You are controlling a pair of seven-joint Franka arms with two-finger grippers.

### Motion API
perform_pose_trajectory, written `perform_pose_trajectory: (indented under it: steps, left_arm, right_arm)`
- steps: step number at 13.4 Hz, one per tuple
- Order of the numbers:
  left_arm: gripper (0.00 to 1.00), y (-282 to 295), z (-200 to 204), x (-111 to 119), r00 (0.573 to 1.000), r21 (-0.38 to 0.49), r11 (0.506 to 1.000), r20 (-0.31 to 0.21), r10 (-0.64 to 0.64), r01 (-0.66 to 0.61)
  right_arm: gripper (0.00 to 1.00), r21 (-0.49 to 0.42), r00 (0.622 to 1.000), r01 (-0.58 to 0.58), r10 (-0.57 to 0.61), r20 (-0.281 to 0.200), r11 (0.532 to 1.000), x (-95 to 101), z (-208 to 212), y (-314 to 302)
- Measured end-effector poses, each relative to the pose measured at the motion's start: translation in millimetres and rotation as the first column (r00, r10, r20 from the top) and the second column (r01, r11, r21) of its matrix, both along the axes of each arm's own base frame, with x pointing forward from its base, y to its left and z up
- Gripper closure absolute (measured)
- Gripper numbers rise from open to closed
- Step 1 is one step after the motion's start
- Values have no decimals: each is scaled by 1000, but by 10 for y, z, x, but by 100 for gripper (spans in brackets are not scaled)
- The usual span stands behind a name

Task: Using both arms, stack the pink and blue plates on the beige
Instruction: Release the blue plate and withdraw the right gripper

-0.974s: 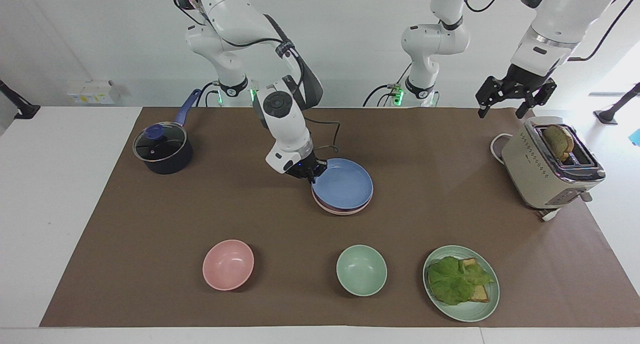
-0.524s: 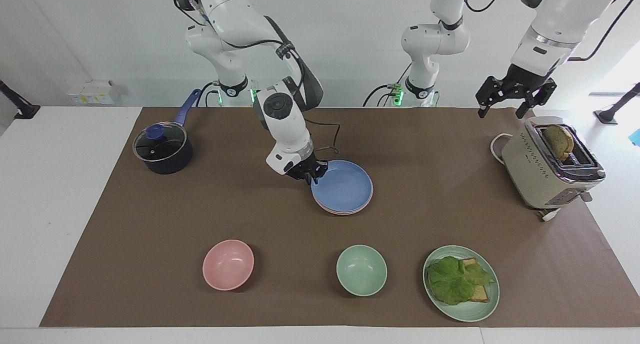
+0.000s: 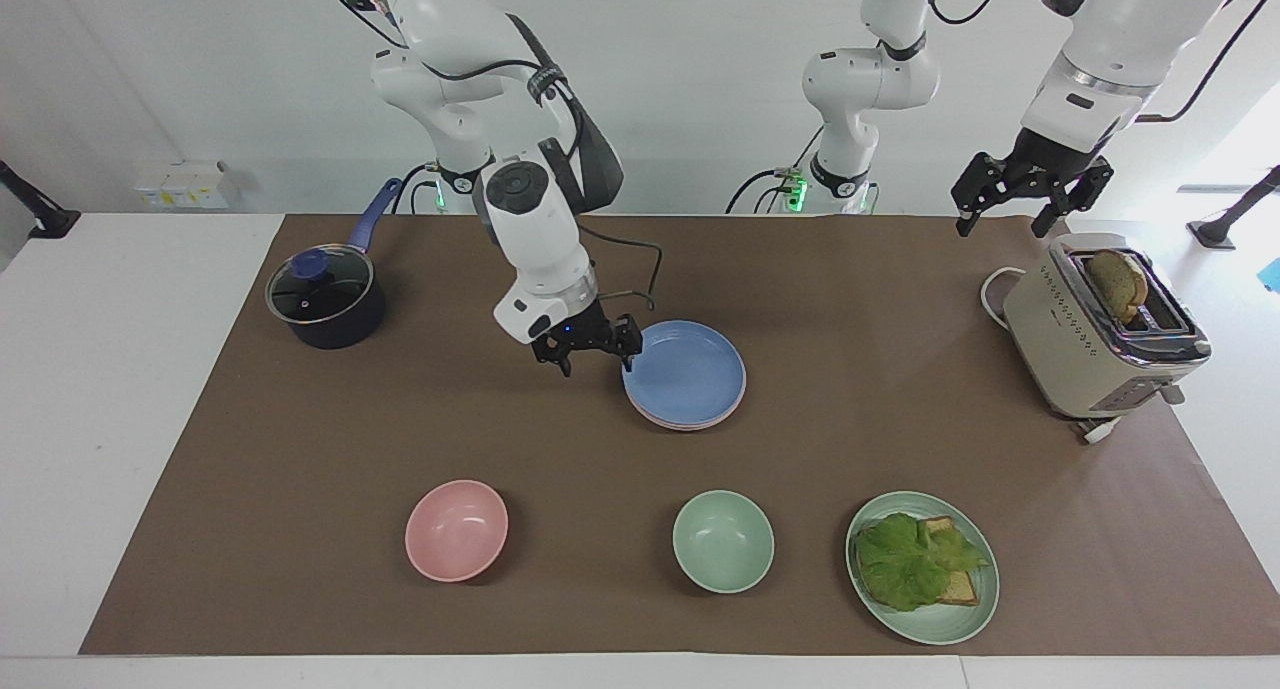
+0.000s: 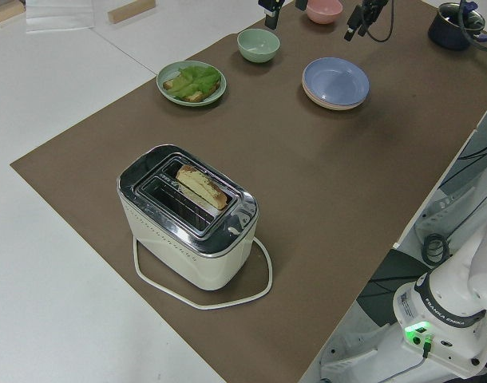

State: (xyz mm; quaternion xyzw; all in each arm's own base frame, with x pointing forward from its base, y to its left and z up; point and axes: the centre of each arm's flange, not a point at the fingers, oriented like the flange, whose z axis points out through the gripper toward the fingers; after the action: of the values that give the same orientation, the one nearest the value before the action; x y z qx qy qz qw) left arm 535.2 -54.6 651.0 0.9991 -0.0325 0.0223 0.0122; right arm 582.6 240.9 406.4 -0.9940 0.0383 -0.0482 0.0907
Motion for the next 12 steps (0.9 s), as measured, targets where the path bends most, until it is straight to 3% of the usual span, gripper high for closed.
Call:
perform_pose_trajectory:
  steps: [6,9,12]
  left_arm:
    - [0,0,0,0,1000,0,1000,0,0,0]
    - [0,0,0,0,1000,0,1000,0,0,0]
    - [0,0,0,0,1000,0,1000,0,0,0]
  right_arm:
    - [0,-129,998,59,-55,38,990,-42,872,-742]
    - [0,-148,998,63,-60,22,987,-85,1373,-785]
    - [0,-148,994,100,-93,53,984,-148,1831,-969]
